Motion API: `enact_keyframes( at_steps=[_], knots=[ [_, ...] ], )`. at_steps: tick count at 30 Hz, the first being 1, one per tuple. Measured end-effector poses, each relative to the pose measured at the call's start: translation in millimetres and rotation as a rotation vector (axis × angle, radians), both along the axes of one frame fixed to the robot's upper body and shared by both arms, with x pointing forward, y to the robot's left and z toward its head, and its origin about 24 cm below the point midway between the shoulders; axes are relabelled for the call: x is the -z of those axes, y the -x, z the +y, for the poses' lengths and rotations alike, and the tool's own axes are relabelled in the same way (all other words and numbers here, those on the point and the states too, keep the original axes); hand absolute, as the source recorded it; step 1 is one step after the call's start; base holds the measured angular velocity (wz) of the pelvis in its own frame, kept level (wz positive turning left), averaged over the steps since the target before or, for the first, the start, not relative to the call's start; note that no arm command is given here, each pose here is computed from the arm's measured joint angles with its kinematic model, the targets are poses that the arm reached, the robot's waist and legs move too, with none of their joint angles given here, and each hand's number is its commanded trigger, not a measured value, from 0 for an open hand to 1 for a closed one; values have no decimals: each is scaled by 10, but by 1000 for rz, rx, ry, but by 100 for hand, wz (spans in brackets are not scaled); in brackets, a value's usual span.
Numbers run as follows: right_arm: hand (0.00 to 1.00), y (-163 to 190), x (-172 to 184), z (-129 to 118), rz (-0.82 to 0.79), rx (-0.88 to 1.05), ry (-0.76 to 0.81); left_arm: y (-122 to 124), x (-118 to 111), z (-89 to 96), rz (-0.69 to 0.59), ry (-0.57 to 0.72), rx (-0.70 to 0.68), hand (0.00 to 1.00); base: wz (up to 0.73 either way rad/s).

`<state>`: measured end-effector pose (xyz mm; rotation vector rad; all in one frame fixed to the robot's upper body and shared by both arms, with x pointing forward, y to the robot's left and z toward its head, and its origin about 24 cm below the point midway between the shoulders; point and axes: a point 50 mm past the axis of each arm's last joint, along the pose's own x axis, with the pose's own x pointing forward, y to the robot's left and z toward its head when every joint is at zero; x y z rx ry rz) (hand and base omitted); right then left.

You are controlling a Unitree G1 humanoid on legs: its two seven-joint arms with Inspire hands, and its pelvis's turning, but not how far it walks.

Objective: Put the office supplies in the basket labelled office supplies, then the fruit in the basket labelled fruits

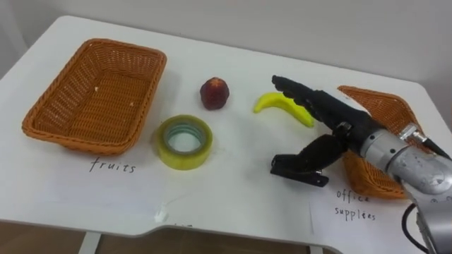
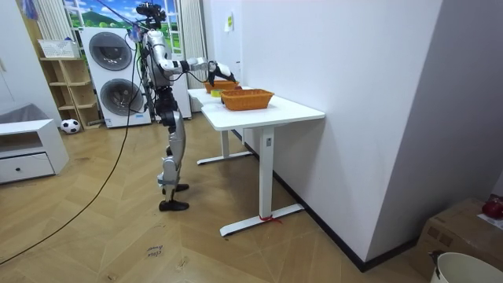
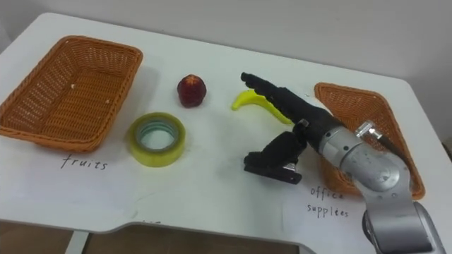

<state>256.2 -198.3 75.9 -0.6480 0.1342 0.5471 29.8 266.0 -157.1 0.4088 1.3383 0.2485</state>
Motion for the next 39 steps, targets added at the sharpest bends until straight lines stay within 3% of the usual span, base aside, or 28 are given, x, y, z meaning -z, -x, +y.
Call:
enact_keyframes(
  at_steps=[13,39],
  knots=[
    [0,15,225,-110,126,11,220,-4,-20,66,19,-12,24,0,0],
    [0,33,269,-170,179,1,417,-241,-65,67,-61,-12,49,0,0]
  ],
)
